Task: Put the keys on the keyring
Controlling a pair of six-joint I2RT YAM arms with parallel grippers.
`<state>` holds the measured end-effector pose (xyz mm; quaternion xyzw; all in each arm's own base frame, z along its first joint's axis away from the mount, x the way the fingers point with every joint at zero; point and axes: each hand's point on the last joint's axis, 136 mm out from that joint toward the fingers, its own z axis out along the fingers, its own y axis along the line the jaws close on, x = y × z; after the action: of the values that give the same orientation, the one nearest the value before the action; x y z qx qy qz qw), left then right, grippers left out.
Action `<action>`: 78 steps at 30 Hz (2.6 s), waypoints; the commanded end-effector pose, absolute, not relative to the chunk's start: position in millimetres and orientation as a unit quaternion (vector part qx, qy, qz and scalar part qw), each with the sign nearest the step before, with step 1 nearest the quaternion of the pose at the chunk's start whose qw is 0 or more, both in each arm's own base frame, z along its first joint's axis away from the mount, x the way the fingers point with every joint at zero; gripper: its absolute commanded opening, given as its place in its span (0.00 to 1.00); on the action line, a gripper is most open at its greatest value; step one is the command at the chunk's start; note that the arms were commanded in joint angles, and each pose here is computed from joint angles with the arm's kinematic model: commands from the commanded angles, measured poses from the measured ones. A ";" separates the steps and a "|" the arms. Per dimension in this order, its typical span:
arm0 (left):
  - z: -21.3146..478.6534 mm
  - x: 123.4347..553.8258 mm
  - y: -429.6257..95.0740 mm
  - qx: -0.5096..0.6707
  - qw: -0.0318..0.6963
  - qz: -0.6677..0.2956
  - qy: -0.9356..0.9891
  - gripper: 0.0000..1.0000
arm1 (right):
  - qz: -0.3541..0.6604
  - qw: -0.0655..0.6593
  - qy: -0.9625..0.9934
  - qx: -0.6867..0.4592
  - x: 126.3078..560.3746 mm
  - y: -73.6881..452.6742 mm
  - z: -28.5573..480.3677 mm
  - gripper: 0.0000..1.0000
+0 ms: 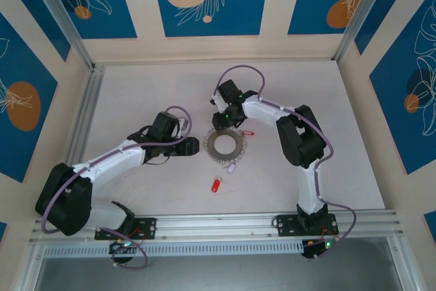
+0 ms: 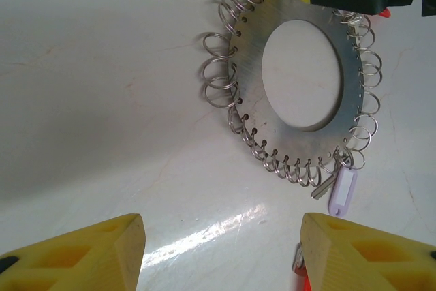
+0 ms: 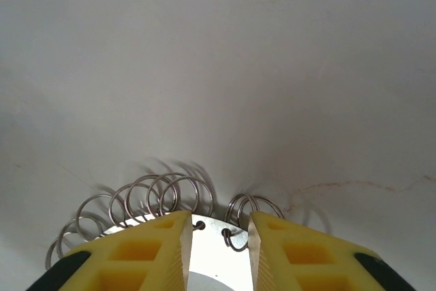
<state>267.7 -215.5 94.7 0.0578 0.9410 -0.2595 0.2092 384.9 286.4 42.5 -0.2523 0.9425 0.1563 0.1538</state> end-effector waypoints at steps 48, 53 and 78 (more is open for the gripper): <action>96.2 267.9 -199.7 0.060 0.228 -0.255 0.938 0.62 | 0.211 0.149 0.917 -0.303 361.6 324.7 53.0 0.09; 97.8 268.1 -196.6 0.058 0.230 -0.253 0.938 0.62 | 0.215 0.144 0.920 -0.295 363.2 320.9 50.4 0.22; 99.3 271.7 -196.2 0.057 0.229 -0.257 0.937 0.62 | 0.202 0.111 0.922 -0.312 343.0 306.2 32.9 0.18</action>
<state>272.7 -200.2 98.6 0.0498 0.9367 -0.2589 0.2304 353.7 307.8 38.8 -0.3023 0.9226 0.2025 0.1281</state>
